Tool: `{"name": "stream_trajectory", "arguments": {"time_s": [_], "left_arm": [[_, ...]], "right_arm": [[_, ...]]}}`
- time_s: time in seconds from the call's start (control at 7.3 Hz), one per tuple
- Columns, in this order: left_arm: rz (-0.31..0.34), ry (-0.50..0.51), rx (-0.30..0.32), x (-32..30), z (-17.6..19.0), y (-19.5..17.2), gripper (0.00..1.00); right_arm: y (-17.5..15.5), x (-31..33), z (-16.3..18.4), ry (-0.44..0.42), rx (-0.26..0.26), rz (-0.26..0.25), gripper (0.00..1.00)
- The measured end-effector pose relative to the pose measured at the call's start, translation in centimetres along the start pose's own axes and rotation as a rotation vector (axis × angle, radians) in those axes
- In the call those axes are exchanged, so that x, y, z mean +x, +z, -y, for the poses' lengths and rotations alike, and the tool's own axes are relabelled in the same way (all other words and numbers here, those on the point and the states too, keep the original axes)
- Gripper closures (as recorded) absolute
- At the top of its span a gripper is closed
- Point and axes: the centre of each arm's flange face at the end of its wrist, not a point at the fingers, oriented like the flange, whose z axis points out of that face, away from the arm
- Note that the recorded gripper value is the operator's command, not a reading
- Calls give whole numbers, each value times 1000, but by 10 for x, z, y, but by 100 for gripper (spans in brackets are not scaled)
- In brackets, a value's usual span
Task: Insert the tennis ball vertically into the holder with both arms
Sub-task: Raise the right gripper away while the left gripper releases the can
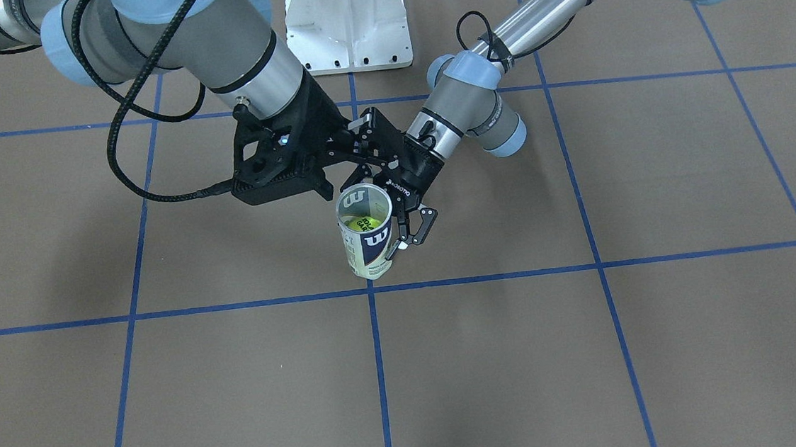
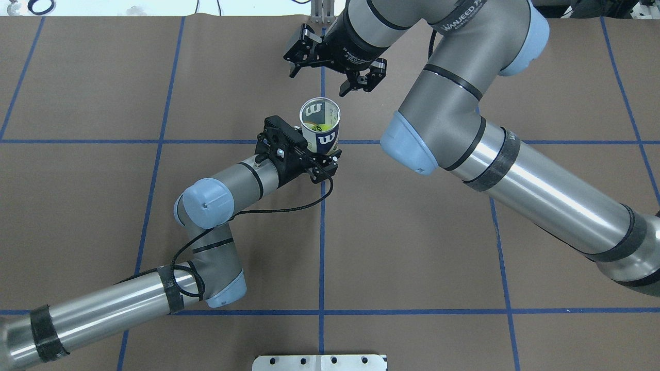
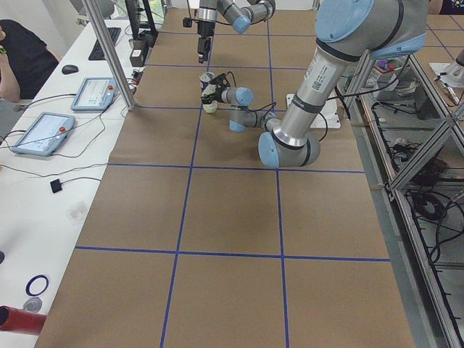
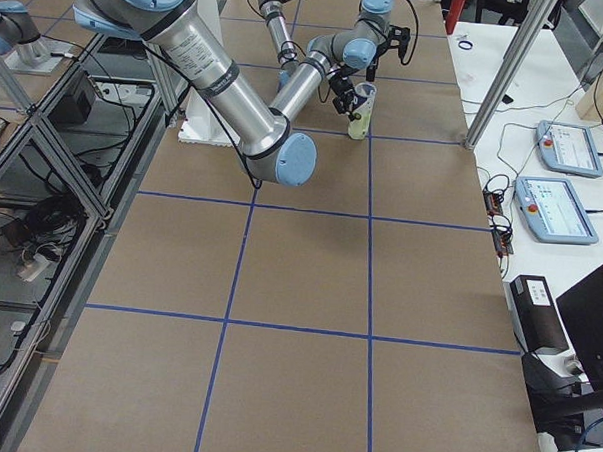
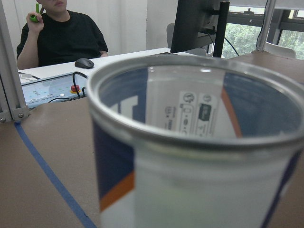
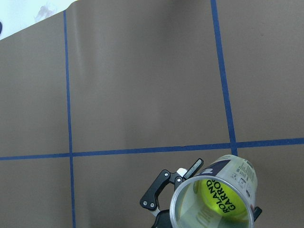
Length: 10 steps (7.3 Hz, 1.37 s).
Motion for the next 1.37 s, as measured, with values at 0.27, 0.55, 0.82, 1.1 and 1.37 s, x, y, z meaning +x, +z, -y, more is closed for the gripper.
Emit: {"name": "stream_trajectory", "arguments": {"time_s": [0.27,0.55,0.82,1.1,1.37], "left_arm": [[-5,0,-3,2,2,-1,1],[-3,1,-5,3,8,-3,1],[7,8,-22,2,10,-11,1],[15,12,-36,-3,7,-22,1],[20,14,-46,-10,0,-32,1]], "right_arm": [[-2,-1,1,27,5,3,1],[-3,0,2,39,8,4,1],[-4,0,3,41,9,4,1],[-11,-1,5,40,14,11,1],[-42,7,18,58,3,21,1]]}}
